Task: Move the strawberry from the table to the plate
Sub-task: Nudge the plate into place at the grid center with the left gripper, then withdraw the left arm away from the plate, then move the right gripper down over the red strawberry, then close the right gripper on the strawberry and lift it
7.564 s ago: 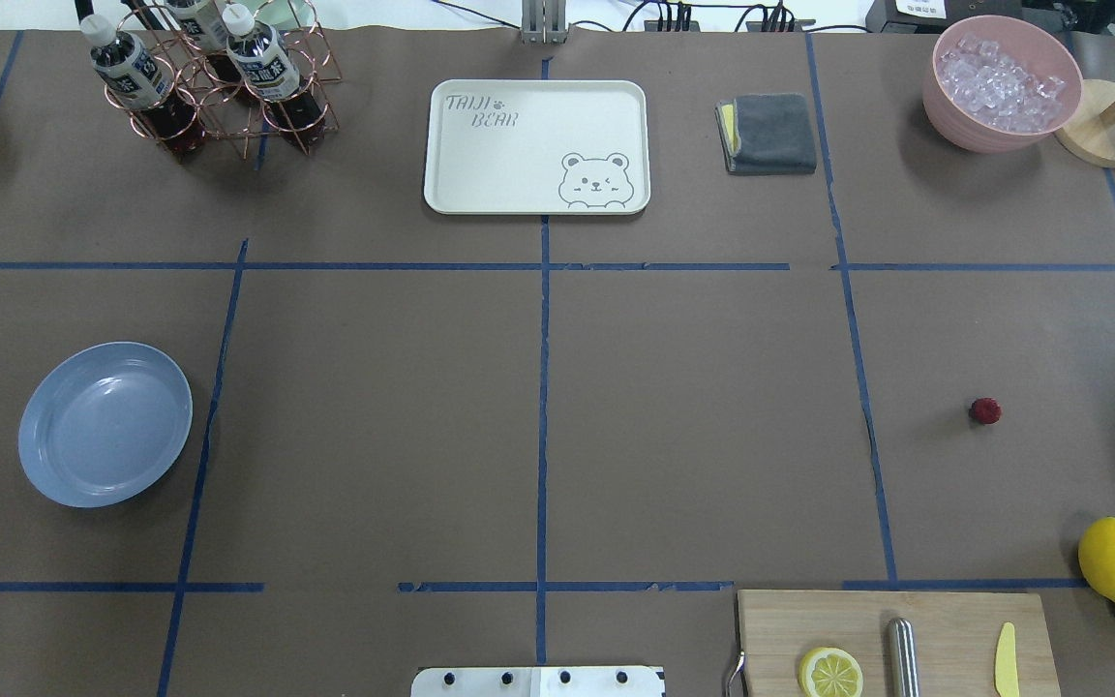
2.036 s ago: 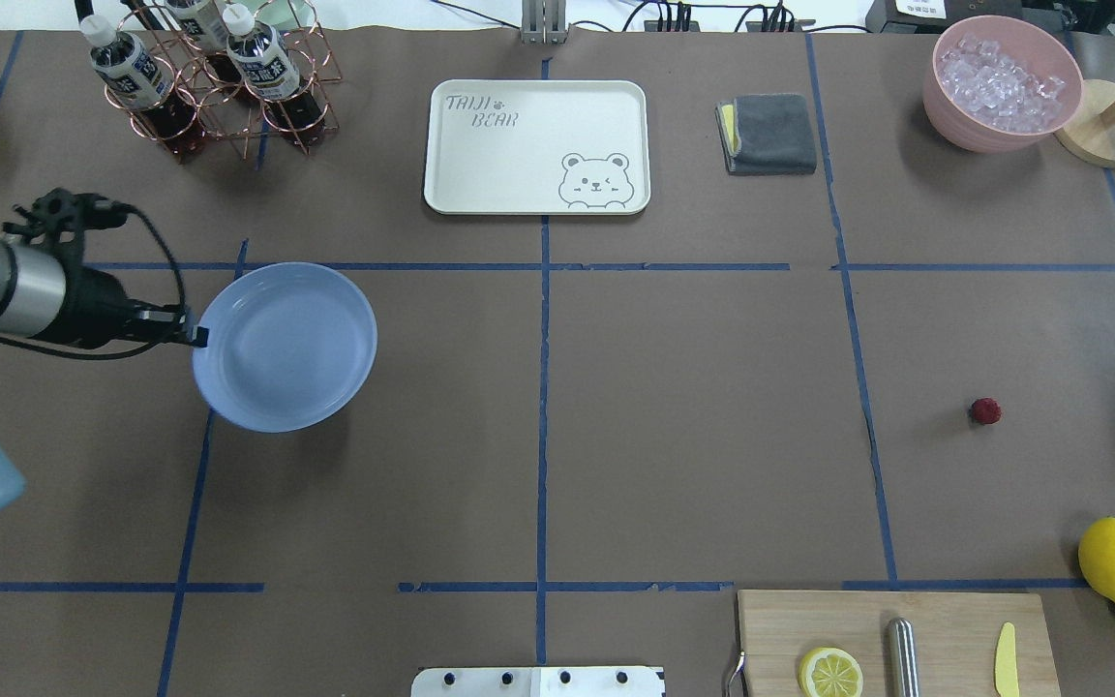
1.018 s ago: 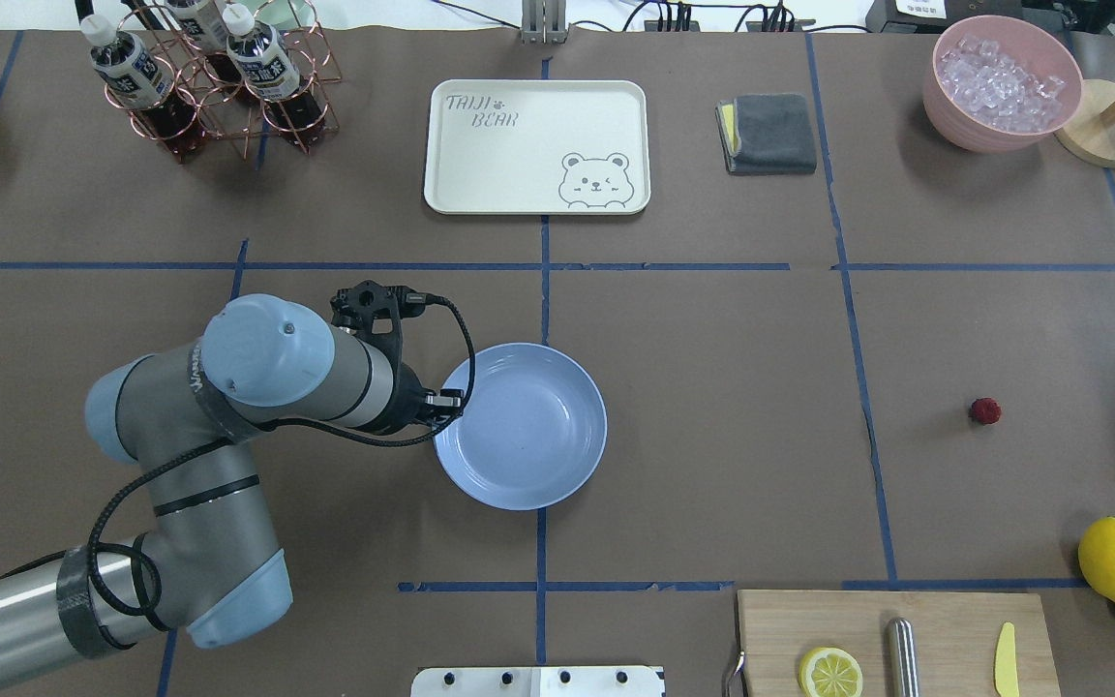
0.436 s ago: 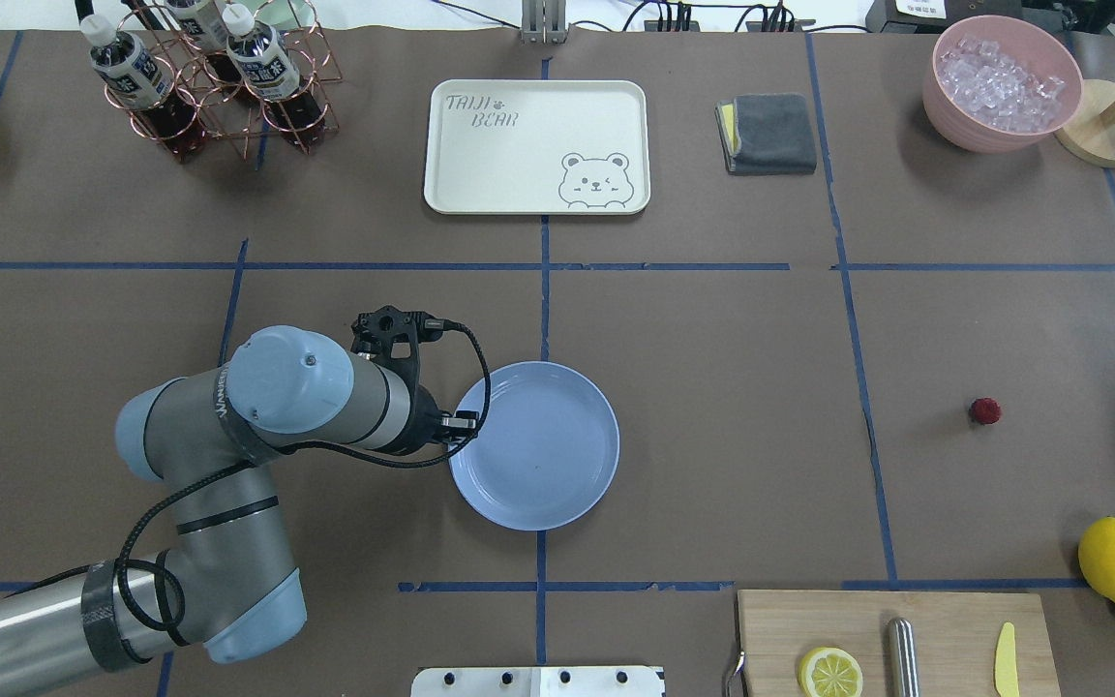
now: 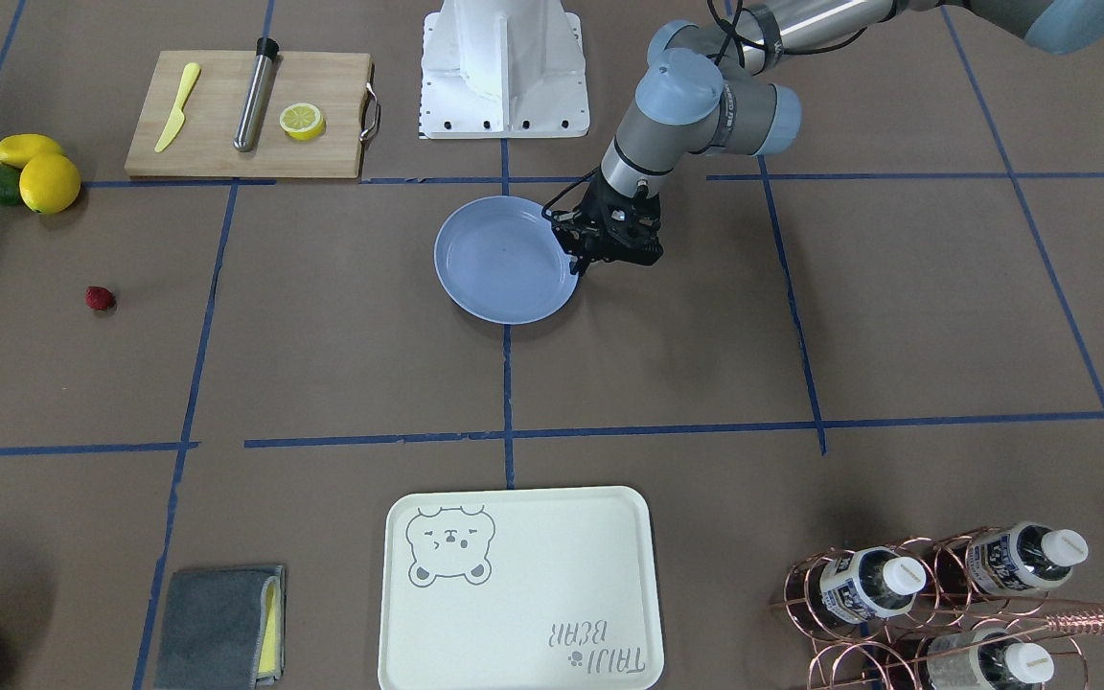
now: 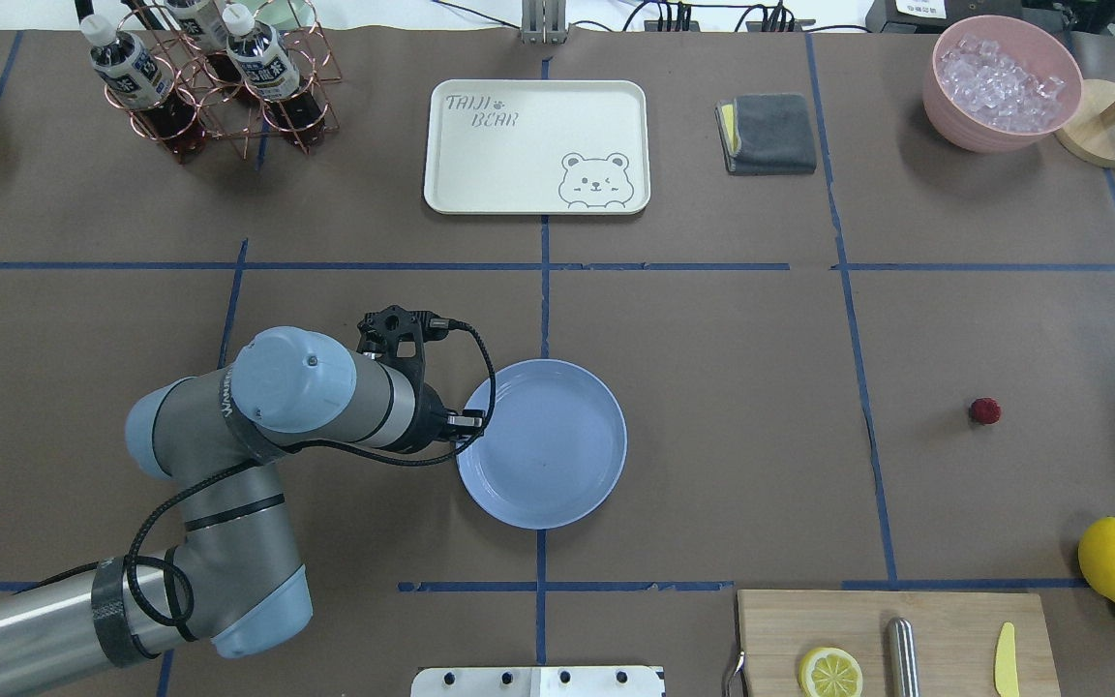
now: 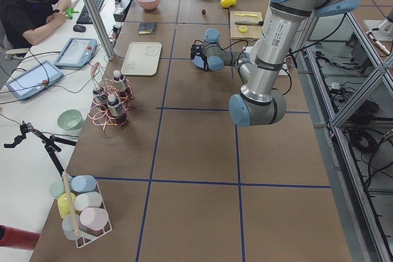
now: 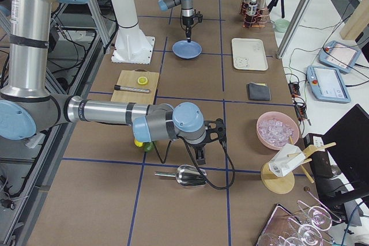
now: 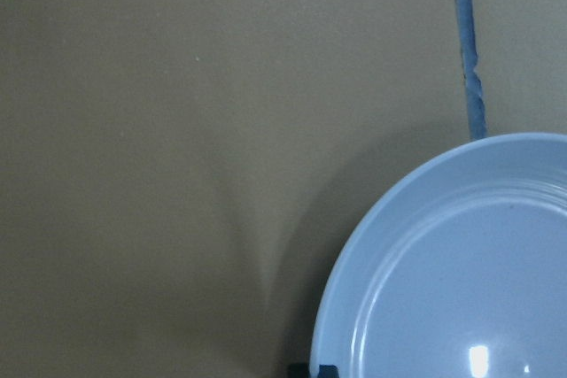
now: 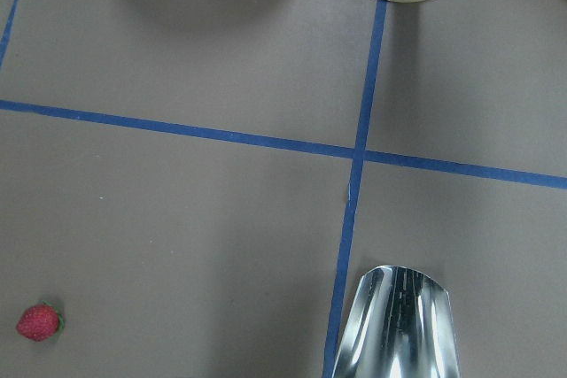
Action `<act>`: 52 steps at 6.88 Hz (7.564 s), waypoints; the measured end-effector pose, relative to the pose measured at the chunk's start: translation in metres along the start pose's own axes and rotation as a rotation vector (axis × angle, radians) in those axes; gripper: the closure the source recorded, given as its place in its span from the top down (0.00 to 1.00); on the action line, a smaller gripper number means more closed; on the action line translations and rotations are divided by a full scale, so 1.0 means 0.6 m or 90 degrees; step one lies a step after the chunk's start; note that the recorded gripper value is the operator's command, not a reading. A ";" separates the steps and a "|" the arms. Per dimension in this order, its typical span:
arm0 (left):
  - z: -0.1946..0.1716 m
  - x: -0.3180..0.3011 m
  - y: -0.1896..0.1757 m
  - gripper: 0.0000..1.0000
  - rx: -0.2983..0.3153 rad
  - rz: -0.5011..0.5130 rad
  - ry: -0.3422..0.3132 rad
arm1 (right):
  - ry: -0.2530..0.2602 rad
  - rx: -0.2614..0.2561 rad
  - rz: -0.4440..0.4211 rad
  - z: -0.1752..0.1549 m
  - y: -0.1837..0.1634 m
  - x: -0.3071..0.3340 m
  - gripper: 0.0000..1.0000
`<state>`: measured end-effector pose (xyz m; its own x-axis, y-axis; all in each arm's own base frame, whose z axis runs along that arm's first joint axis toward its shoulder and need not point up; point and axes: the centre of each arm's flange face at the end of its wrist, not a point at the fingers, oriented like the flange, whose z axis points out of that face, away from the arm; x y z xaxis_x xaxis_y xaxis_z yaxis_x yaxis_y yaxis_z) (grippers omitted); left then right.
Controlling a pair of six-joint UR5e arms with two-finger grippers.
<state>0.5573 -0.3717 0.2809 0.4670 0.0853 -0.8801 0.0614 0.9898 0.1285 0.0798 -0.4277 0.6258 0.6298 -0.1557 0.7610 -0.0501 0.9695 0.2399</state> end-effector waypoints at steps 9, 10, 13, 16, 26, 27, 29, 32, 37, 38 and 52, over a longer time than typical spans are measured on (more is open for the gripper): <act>-0.004 0.003 -0.057 0.73 0.024 -0.014 -0.004 | 0.000 -0.001 0.001 0.001 0.000 0.001 1.00; -0.003 0.001 -0.056 1.00 0.023 -0.011 -0.005 | 0.000 -0.001 0.001 0.001 0.000 0.001 1.00; -0.038 -0.019 -0.080 1.00 0.031 0.014 -0.021 | 0.000 0.010 -0.015 -0.009 -0.012 -0.012 1.00; -0.243 -0.154 -0.224 1.00 0.048 0.152 -0.144 | -0.004 0.041 -0.057 -0.049 -0.034 -0.068 1.00; -0.741 -1.022 -0.189 1.00 -0.074 0.070 -0.268 | -0.020 -0.019 -0.003 0.057 -0.062 -0.422 1.00; -0.740 -1.017 -0.187 1.00 -0.068 0.073 -0.252 | -0.007 -0.012 0.023 0.112 -0.044 -0.487 1.00; -0.736 -1.006 -0.190 1.00 -0.061 0.076 -0.219 | 0.004 0.008 0.066 0.208 -0.010 -0.572 1.00; -0.734 -1.000 -0.194 1.00 -0.055 0.088 -0.213 | 0.070 -0.012 0.019 0.264 0.045 -0.501 1.00; -0.730 -1.003 -0.194 1.00 -0.057 0.087 -0.213 | 0.080 -0.019 -0.005 0.320 0.071 -0.447 0.99; -0.730 -1.003 -0.194 1.00 -0.057 0.087 -0.213 | 0.082 -0.024 -0.010 0.330 0.078 -0.451 0.99; -0.732 -0.999 -0.195 1.00 -0.055 0.091 -0.213 | 0.110 -0.023 -0.016 0.385 0.070 -0.449 0.73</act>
<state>-0.1172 -0.4888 0.5927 0.7291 0.1948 -0.6561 -0.0926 0.9779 0.1874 -0.2712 -0.3887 0.5701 0.7542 -0.1483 0.6397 -0.0066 0.9724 0.2333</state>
